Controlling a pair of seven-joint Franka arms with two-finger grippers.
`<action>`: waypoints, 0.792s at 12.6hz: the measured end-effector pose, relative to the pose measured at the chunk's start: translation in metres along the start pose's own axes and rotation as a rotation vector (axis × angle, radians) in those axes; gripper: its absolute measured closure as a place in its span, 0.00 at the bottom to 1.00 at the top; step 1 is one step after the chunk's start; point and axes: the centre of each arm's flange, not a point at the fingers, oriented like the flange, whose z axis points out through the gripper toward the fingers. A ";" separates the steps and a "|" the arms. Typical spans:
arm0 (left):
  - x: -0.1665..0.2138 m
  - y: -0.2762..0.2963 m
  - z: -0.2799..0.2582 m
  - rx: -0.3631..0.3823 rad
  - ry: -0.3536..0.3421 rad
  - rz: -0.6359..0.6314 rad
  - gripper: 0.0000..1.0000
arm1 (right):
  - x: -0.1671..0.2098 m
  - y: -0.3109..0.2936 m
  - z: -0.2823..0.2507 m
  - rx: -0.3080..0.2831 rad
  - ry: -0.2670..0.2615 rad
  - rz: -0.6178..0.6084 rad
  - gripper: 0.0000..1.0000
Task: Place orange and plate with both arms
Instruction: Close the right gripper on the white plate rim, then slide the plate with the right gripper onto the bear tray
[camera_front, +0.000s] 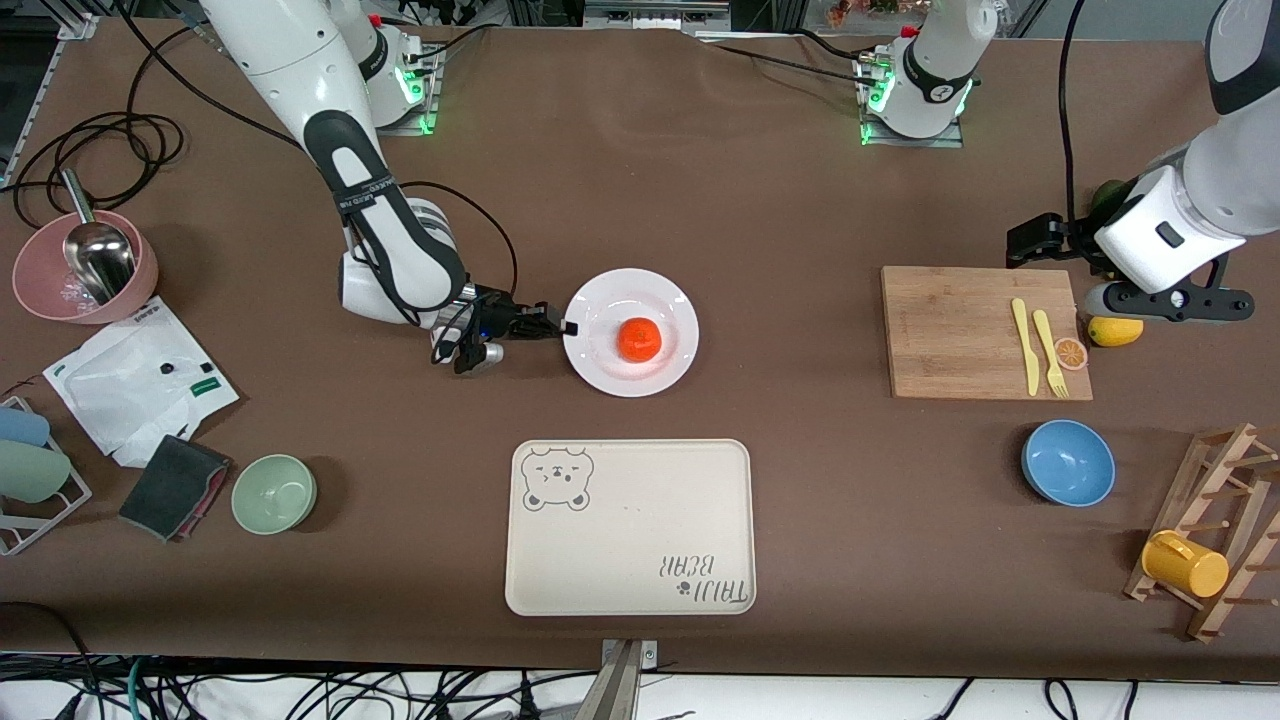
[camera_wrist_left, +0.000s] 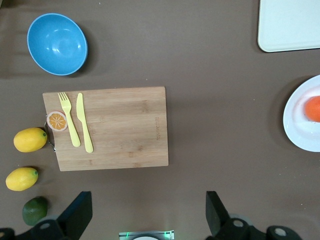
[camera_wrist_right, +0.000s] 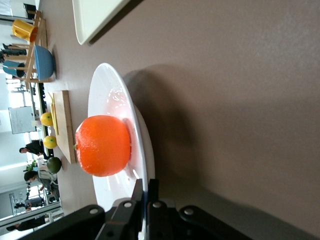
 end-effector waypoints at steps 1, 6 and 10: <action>0.000 0.000 0.000 0.000 0.000 0.001 0.00 | 0.005 -0.001 -0.003 0.009 0.005 0.014 0.96; -0.001 -0.001 -0.011 -0.002 0.023 -0.004 0.00 | 0.033 -0.019 -0.018 0.048 0.045 0.056 0.96; -0.002 0.002 -0.015 -0.003 0.032 -0.041 0.00 | 0.064 -0.044 -0.034 0.085 0.098 0.068 0.96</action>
